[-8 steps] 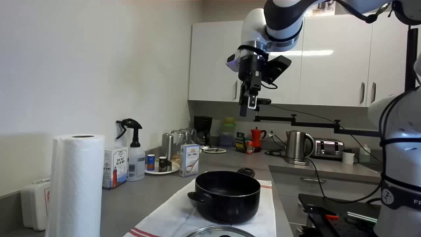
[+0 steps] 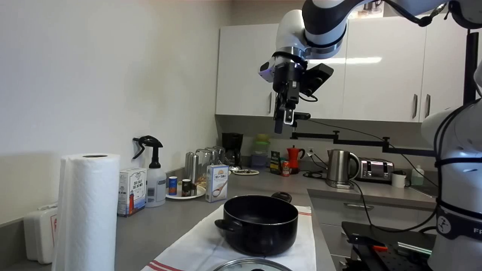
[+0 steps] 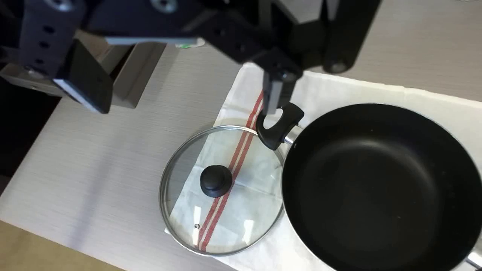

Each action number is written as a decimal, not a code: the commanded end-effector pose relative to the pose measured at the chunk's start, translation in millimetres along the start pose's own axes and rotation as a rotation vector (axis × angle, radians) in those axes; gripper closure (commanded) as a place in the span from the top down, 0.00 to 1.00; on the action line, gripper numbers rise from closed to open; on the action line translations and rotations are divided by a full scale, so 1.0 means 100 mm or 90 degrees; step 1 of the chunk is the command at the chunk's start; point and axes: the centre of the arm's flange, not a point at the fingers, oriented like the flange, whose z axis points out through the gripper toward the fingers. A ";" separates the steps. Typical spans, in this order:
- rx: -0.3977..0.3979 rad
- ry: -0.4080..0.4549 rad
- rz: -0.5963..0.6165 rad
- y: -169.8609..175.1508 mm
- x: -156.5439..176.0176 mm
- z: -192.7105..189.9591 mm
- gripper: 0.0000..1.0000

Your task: Put the lid on the pot

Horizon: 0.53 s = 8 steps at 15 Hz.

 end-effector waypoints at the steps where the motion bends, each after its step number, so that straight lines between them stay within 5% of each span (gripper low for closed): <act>1: 0.000 0.000 0.000 0.00 0.00 0.00 1.00; 8: -0.031 0.018 0.030 -0.04 0.16 0.33 1.00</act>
